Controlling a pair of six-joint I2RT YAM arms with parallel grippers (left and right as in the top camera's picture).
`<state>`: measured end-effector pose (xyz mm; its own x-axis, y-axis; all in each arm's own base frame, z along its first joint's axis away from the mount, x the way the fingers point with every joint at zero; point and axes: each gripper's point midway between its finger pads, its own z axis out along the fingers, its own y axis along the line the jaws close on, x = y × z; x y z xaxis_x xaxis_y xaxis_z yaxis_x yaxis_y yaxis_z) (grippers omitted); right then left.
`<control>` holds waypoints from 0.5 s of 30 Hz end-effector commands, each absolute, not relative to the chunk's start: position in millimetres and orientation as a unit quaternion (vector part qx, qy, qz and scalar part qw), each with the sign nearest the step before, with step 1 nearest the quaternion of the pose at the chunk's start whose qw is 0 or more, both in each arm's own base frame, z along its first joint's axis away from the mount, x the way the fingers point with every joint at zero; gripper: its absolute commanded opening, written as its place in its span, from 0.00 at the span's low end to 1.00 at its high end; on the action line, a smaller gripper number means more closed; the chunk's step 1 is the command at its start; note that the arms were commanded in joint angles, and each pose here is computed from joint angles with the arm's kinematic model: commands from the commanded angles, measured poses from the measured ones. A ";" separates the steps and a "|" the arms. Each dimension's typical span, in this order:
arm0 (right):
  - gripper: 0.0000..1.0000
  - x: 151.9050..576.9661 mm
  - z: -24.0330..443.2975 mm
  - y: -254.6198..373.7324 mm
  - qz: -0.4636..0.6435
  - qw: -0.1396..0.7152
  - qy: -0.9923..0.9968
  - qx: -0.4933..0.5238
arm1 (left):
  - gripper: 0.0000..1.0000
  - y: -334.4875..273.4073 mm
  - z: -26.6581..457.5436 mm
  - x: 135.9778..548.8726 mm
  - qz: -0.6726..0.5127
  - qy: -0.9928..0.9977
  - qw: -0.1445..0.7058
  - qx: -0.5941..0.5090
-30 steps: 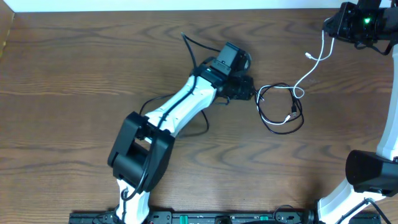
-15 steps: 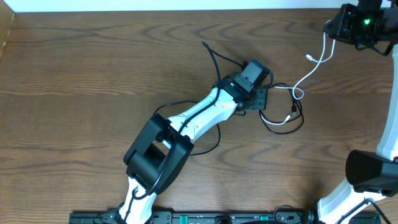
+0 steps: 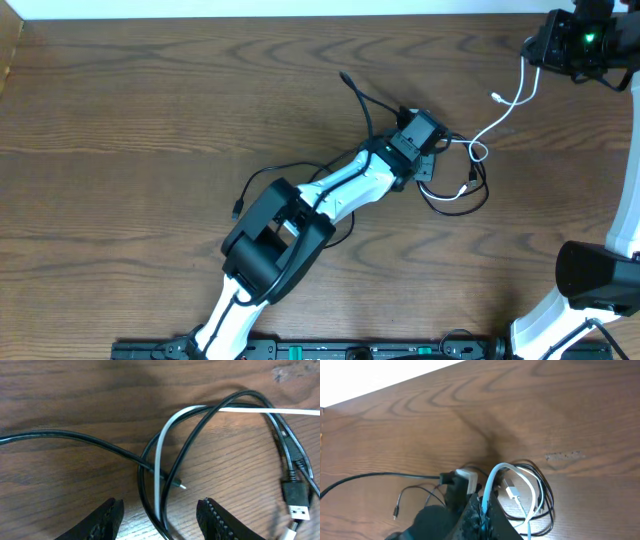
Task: Untangle cables
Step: 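Lift the black cable with the left gripper and pull it up-left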
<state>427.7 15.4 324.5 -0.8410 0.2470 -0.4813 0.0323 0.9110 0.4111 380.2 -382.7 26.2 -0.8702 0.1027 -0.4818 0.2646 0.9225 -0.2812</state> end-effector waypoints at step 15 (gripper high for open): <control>0.01 422.9 323.2 6.9 0.166 0.274 0.945 0.064 | 0.42 -375.9 -14.5 378.3 -0.137 0.960 0.220 0.109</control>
